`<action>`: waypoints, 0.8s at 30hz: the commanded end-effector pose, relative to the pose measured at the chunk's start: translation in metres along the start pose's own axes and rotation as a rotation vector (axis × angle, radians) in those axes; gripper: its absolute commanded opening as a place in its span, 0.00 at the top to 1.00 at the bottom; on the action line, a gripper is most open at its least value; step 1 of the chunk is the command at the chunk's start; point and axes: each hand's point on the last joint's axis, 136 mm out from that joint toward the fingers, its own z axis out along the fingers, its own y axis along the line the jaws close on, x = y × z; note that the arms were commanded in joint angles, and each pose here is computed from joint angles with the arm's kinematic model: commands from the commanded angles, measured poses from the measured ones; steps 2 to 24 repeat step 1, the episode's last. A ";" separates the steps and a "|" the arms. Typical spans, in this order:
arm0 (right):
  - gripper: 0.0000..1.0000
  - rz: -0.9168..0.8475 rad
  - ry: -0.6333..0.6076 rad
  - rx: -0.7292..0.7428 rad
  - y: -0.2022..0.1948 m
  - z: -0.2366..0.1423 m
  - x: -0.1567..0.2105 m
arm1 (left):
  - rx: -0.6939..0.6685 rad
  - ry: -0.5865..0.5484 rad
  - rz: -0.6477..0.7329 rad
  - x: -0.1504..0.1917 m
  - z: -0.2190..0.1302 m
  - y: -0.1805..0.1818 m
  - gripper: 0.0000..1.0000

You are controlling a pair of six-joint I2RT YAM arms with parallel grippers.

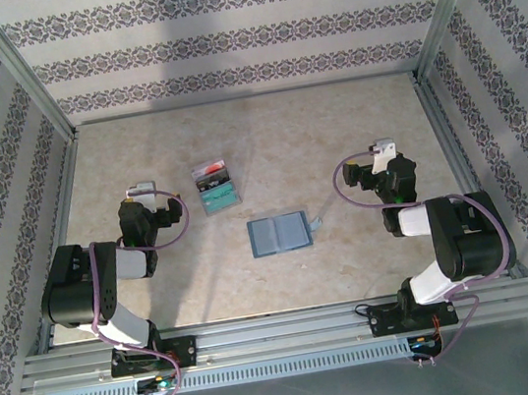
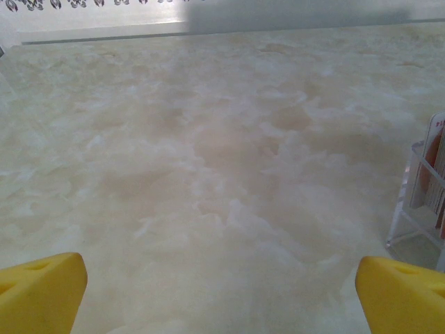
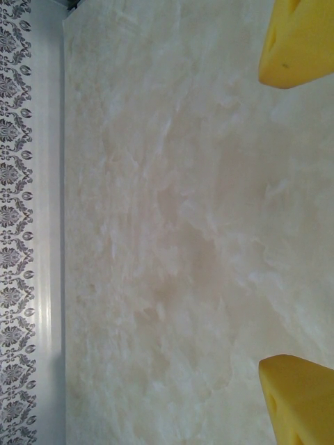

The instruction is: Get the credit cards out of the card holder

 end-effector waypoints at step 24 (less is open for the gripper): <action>0.02 0.003 -0.025 -0.021 0.004 0.001 -0.006 | -0.023 -0.011 -0.019 -0.006 0.002 0.006 0.01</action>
